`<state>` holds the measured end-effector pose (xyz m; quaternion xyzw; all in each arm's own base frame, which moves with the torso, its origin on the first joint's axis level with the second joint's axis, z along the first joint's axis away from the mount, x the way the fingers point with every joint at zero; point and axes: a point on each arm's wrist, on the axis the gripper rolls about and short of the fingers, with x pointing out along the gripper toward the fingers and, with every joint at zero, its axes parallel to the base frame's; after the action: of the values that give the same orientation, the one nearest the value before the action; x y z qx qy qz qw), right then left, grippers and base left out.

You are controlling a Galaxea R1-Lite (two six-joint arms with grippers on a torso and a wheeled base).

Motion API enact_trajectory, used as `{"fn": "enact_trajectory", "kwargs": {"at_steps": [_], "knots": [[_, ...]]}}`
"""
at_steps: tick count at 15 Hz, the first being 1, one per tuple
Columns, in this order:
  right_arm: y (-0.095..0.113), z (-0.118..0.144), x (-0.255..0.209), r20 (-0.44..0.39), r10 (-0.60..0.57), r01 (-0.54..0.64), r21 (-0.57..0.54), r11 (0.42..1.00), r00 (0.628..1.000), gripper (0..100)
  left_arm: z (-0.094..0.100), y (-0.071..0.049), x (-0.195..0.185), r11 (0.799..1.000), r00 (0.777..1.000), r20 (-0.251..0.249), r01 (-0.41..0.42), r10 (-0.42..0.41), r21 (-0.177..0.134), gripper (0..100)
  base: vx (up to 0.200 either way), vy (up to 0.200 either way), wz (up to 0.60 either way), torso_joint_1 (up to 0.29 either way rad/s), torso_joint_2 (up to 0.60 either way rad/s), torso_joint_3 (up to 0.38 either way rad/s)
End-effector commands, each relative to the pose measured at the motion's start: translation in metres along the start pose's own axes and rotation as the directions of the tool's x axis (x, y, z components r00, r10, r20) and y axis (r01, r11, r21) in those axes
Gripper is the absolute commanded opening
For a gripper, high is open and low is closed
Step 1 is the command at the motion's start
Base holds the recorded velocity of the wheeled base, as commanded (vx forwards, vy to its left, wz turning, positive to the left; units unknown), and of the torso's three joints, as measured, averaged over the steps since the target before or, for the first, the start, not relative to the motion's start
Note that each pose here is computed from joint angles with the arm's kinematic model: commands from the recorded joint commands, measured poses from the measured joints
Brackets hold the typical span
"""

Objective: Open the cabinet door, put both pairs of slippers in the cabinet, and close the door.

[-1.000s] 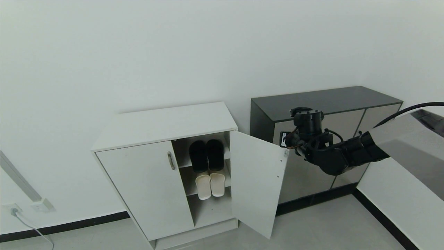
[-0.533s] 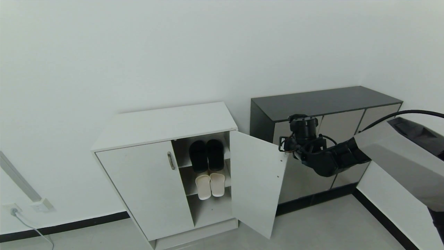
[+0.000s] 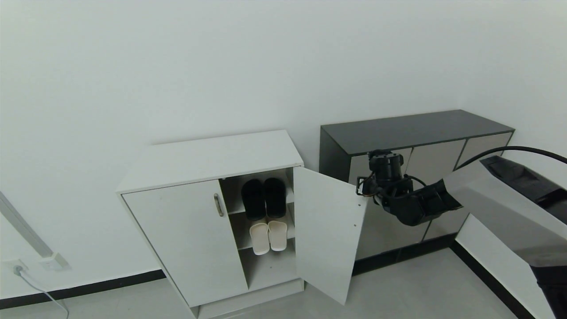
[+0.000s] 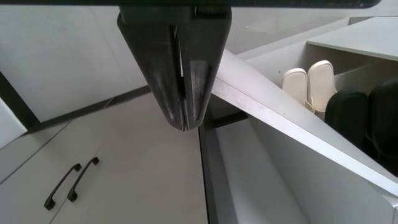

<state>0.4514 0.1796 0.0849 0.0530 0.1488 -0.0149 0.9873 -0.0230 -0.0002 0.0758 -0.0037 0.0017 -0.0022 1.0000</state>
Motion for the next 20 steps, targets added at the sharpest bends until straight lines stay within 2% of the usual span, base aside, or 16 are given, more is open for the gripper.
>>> {"fn": "enact_trajectory", "kwargs": {"at_steps": [1,13,16,20], "knots": [[-0.001,-0.006,0.004,-0.009,-0.004,0.004,-0.003,1.000,1.000,0,0.000,0.000,0.000,1.000,1.000,-0.001,0.000,0.000,0.000,0,0.000,0.000,0.00,0.000,0.00,0.000],[0.002,-0.013,0.001,-0.045,-0.003,0.002,-0.021,1.000,0.999,0,0.000,0.000,0.000,1.000,1.000,-0.001,0.000,0.000,0.000,0,0.000,0.000,0.00,0.000,0.00,0.000],[0.014,-0.013,-0.018,-0.060,0.030,-0.032,-0.037,0.999,0.998,0,0.000,0.000,0.000,1.000,1.000,-0.001,0.000,0.000,0.000,0,0.000,0.000,0.00,0.000,0.00,0.000],[0.046,-0.023,-0.059,-0.099,0.116,-0.124,-0.075,0.989,0.988,0,0.000,0.000,0.000,1.000,1.000,-0.001,0.000,0.000,0.000,0,0.000,0.000,0.00,0.000,0.00,0.000]]}}
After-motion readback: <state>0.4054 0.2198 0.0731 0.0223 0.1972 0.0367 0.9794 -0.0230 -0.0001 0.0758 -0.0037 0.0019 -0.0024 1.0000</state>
